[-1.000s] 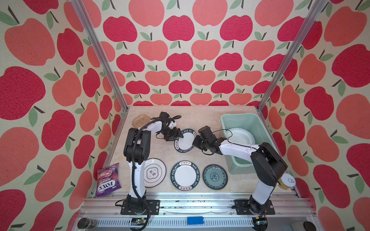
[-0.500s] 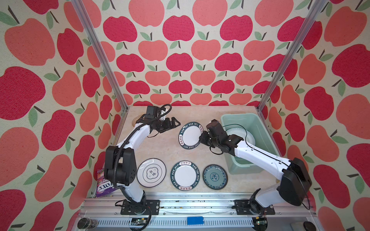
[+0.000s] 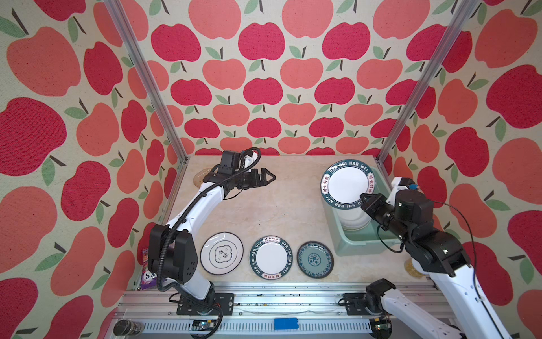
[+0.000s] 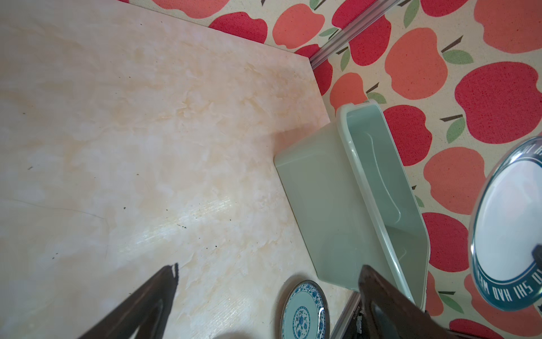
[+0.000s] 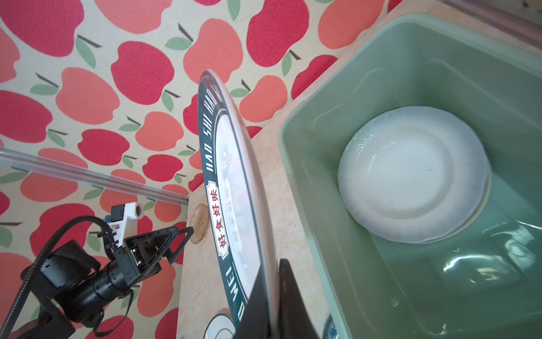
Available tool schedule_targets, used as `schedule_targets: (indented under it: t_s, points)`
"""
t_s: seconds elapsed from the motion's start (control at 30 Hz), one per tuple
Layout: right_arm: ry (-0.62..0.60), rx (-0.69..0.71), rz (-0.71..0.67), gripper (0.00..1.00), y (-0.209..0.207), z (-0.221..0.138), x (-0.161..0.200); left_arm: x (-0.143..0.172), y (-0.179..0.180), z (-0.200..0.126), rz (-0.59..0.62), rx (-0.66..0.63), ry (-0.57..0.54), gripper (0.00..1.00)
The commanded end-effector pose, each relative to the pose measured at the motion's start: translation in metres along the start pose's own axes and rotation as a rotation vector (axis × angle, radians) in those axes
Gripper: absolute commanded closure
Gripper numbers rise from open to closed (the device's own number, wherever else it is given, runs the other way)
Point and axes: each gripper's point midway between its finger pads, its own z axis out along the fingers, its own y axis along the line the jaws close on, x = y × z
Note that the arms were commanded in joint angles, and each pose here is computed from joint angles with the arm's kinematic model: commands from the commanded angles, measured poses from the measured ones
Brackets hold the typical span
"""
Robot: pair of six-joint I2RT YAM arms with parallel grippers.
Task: Place the plates into the plastic bin on the countertop
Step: Place the plate in the plastic bin.
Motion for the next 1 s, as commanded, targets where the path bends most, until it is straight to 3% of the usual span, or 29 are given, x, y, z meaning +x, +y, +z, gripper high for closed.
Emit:
schedule_targets:
  t_s: [0.0, 0.3, 0.97]
  points:
    - [0.1, 0.116, 0.022, 1.0, -0.039, -0.003, 0.017, 0.011, -0.024, 0.002, 0.013, 0.025, 0.036, 0.01]
    - [0.09, 0.116, 0.249, 1.0, -0.066, 0.031, 0.01, 0.049, -0.068, 0.018, 0.068, 0.093, 0.128, 0.01]
    - [0.15, 0.204, 0.41, 1.0, -0.137, 0.076, 0.018, 0.054, -0.087, 0.024, 0.107, 0.116, 0.162, 0.01]
